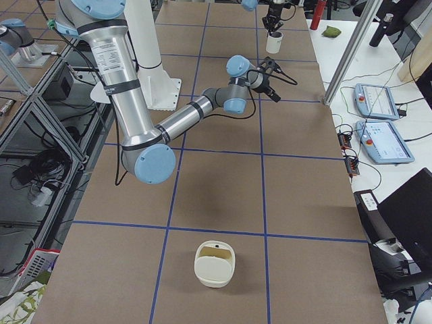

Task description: Left arm hands cup to right arm to dump lemon

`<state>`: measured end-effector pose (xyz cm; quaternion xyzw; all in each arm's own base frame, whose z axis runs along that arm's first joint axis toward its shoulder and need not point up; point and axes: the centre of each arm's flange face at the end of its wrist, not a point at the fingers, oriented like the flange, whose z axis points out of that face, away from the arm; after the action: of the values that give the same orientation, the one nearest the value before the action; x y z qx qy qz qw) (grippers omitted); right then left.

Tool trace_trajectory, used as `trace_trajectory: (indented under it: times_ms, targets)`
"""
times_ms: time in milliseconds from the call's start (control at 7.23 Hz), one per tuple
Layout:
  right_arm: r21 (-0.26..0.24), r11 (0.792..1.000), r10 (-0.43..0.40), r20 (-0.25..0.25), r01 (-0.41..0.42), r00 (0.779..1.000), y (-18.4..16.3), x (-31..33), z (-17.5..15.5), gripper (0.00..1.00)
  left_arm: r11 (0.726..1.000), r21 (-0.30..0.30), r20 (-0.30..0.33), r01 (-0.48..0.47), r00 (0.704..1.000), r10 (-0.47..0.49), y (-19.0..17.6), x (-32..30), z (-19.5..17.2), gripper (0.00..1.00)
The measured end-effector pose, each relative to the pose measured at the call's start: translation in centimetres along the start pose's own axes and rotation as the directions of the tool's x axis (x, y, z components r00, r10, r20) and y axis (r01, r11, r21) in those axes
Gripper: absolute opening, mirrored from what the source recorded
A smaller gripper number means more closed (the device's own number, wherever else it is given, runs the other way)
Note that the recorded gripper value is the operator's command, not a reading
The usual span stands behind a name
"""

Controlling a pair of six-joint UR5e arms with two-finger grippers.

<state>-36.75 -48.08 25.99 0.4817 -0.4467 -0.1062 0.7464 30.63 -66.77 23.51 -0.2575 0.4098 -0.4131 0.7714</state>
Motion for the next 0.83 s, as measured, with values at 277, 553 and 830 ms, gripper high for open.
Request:
trace_trajectory:
  times_ms: [277,553,830]
  targets:
    - [0.067,0.995,-0.070,-0.016,0.071,0.997,2.6,-8.7,2.0,1.00,0.995,-0.078,0.011,0.061,0.998,-0.061,3.7,2.2,1.3,0.00]
    - [0.088,0.991,-0.101,-0.028,0.103,0.994,3.5,-12.6,3.0,1.00,0.989,-0.119,0.032,0.083,0.996,-0.080,8.3,3.4,3.0,0.00]
    - [0.084,0.990,-0.108,-0.034,0.111,0.994,3.9,-13.7,4.0,1.00,0.982,-0.161,0.034,0.095,0.995,-0.090,12.8,3.8,4.7,0.00]
